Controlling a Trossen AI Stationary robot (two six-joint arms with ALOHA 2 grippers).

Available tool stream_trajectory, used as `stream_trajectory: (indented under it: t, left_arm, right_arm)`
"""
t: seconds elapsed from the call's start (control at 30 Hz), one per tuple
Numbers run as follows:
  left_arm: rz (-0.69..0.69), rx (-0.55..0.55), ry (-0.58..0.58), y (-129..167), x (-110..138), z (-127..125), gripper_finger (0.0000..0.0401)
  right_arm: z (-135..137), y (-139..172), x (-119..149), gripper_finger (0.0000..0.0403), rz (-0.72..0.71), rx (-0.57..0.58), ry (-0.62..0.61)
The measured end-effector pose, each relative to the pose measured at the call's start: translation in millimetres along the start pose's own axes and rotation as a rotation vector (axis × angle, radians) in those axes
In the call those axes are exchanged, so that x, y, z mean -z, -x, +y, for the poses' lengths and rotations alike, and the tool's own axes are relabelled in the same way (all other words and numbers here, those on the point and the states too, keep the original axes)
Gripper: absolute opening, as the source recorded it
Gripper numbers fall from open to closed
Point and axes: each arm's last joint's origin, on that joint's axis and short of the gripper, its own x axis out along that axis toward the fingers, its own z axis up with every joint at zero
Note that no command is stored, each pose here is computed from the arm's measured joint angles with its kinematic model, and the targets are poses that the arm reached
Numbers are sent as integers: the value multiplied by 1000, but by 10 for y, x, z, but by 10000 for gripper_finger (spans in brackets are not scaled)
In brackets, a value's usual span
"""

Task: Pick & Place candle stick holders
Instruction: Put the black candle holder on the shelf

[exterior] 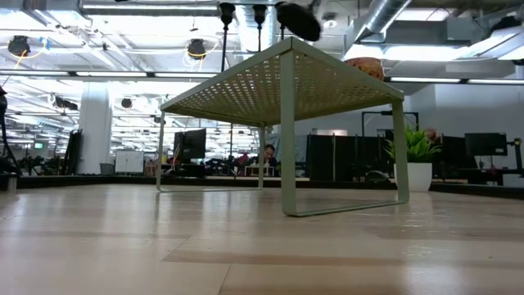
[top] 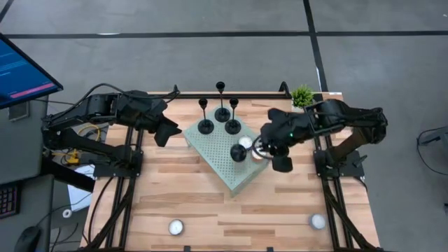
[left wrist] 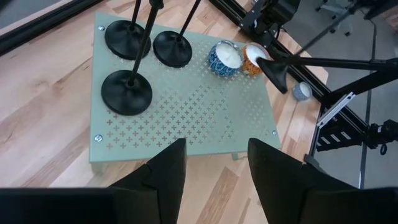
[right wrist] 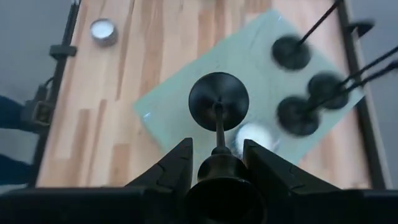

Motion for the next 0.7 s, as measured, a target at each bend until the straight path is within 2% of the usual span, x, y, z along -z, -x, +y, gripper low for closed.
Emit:
stream_trajectory:
  t: [0.3,0.7]
  left_arm:
    - [-9,6,4,-4,-10,-7,172]
    - [-14,9,8,-7,-16,-11,172]
  right_arm:
    - [-268,-71,-304,117,-248,70,66]
    - [-258,-641,-380,119,-78,74,84]
